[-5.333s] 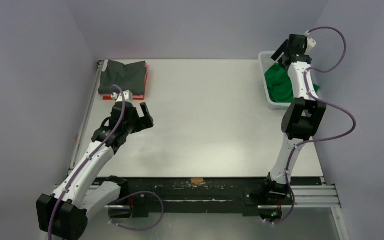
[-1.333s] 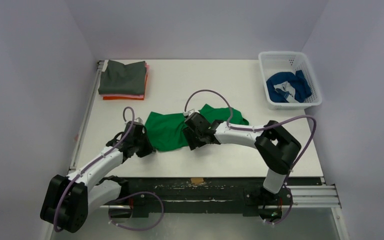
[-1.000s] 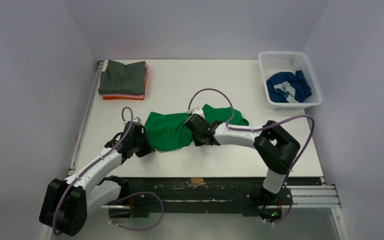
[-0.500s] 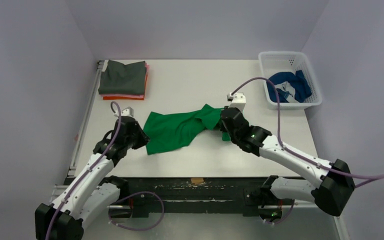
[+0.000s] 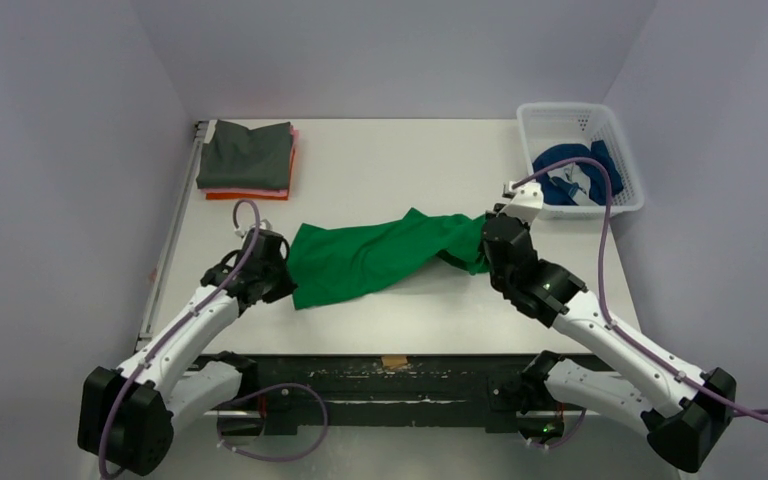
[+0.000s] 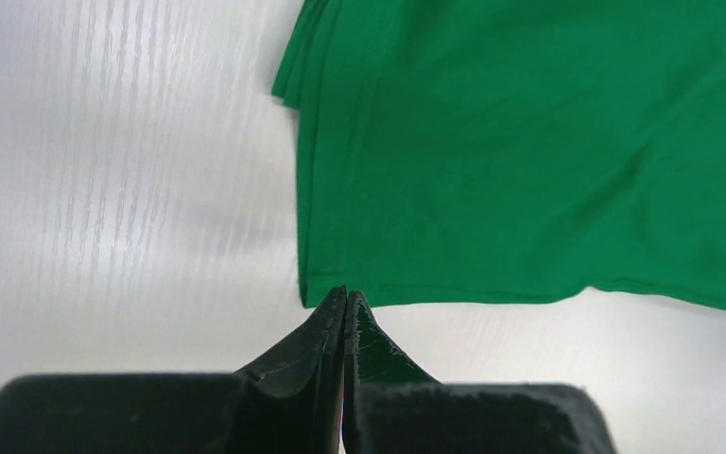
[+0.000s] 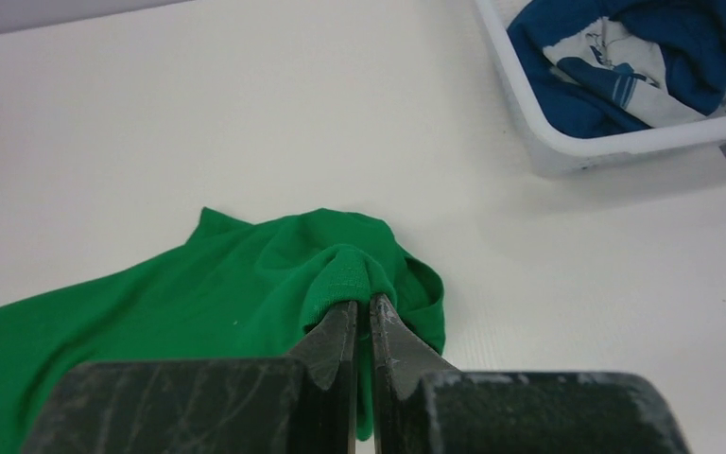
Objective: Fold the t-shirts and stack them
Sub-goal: Flatten out the tshirt
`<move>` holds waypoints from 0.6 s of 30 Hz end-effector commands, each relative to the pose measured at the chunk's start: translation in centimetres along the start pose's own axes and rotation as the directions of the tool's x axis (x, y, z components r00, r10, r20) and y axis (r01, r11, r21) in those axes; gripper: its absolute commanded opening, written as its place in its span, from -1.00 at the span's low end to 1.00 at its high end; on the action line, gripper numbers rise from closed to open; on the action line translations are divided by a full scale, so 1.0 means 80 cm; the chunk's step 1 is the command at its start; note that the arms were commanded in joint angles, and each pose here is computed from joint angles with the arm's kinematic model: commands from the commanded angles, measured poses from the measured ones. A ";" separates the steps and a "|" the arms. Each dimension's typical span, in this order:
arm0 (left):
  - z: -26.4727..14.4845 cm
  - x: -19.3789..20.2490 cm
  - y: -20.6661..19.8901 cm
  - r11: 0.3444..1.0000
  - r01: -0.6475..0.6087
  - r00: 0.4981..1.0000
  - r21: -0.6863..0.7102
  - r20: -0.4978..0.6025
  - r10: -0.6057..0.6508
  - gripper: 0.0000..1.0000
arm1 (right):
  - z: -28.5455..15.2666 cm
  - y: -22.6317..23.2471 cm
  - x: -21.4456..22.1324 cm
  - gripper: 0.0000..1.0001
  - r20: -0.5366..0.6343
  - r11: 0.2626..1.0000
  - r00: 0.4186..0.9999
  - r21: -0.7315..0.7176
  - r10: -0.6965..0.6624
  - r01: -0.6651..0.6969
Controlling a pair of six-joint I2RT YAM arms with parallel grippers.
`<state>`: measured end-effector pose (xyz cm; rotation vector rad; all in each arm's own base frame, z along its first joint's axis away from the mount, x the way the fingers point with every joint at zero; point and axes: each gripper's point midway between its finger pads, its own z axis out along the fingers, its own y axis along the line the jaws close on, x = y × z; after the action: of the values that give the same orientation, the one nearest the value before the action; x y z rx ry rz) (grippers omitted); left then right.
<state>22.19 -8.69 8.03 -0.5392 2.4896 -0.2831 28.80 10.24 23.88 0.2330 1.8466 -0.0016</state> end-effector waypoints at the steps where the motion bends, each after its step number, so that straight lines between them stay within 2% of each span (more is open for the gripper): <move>1: 0.017 0.013 0.011 0.999 0.007 0.999 -0.044 -0.033 -0.008 -0.89 | 0.003 -0.035 0.022 -1.00 -0.032 0.992 0.999 0.120 -0.040 0.044; 5: 0.036 0.019 0.015 0.997 0.007 0.998 -0.073 -0.055 -0.011 -0.72 | 0.005 -0.038 0.032 -1.00 -0.048 0.991 0.998 0.123 -0.045 0.051; 10: 0.058 0.027 0.018 0.993 0.000 0.994 -0.118 -0.105 -0.012 -0.42 | 0.008 -0.036 0.038 -1.00 -0.066 0.991 0.996 0.115 -0.057 0.064; 13: 0.061 0.032 0.019 0.990 -0.021 0.989 -0.142 -0.148 -0.001 -0.36 | 0.009 -0.035 0.040 -1.00 -0.073 0.991 0.996 0.114 -0.060 0.069; 18: 0.064 0.046 -0.004 0.998 -0.022 0.976 -0.052 -0.218 0.010 -0.25 | 0.008 -0.036 0.039 -1.00 -0.070 0.992 0.996 0.112 -0.055 0.063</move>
<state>22.11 -9.04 2.09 -0.5800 2.6890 -0.1665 28.02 8.37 19.88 0.2153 1.9500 -0.1370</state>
